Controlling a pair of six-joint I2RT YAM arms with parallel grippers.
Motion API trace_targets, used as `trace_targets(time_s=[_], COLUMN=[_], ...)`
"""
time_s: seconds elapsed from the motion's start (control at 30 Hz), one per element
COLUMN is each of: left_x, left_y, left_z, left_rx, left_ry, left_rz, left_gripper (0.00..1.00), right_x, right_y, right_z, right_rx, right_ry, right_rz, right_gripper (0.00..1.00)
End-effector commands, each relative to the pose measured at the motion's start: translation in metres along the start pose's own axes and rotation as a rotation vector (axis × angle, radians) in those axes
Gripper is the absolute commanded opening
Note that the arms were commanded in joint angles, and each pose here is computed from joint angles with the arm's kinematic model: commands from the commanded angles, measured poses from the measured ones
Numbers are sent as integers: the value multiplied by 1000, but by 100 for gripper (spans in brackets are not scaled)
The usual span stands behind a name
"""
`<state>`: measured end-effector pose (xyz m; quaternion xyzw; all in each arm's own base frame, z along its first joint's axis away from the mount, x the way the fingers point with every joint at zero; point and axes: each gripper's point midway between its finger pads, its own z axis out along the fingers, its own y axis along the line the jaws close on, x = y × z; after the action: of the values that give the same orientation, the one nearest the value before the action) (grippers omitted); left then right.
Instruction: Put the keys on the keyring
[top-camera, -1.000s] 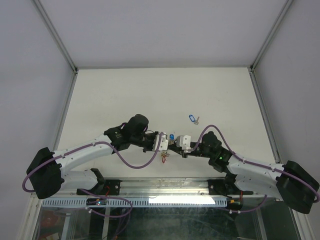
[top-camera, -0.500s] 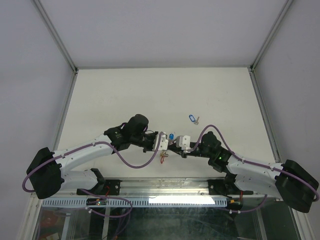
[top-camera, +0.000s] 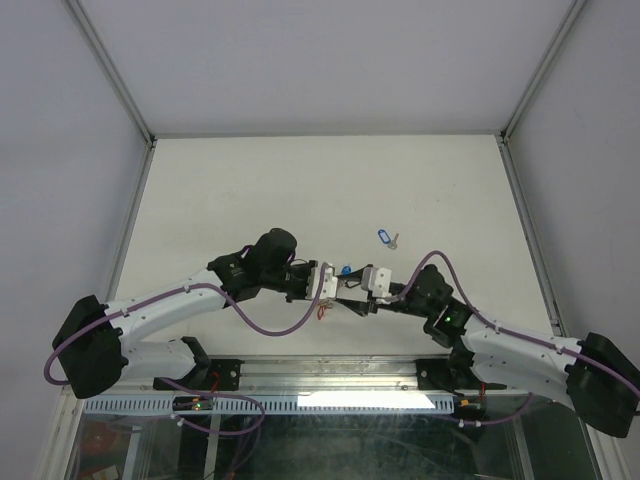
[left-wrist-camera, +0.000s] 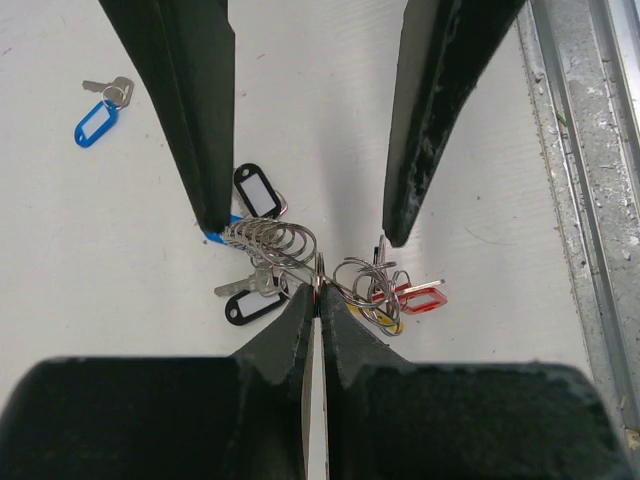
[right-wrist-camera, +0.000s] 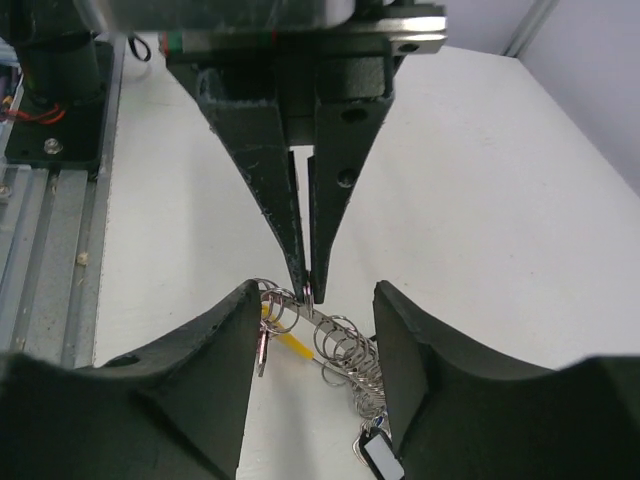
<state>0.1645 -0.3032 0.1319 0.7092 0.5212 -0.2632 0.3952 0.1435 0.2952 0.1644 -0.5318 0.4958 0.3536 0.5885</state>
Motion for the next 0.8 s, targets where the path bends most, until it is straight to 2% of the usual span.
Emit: trace_targets(time_s=[0.0,0.13,0.4,0.63,0.77], left_x=[-20,-21,-2,26,18], left_y=[21,27,61,90,92], left_z=[-8,-8,-13,-36,-32], left_rx=[-92,-130,-341,-598,-578], left_ry=[-38,-38,64,156,127], left_rz=[53,7,-214,-387,-394], left_gripper=[0,0,0,0,0], right_x=[-19,-8,55,103,125], right_y=[-23,-58,-129,-156,-169], right_z=[-10,-26,-75,-109,-119], right_rx=[155,411,875,1063,1105], right_ry=[-57,1,263,373,407], right_rz=[58,236,614,890,988], right_gripper=[52,50,49,49,49])
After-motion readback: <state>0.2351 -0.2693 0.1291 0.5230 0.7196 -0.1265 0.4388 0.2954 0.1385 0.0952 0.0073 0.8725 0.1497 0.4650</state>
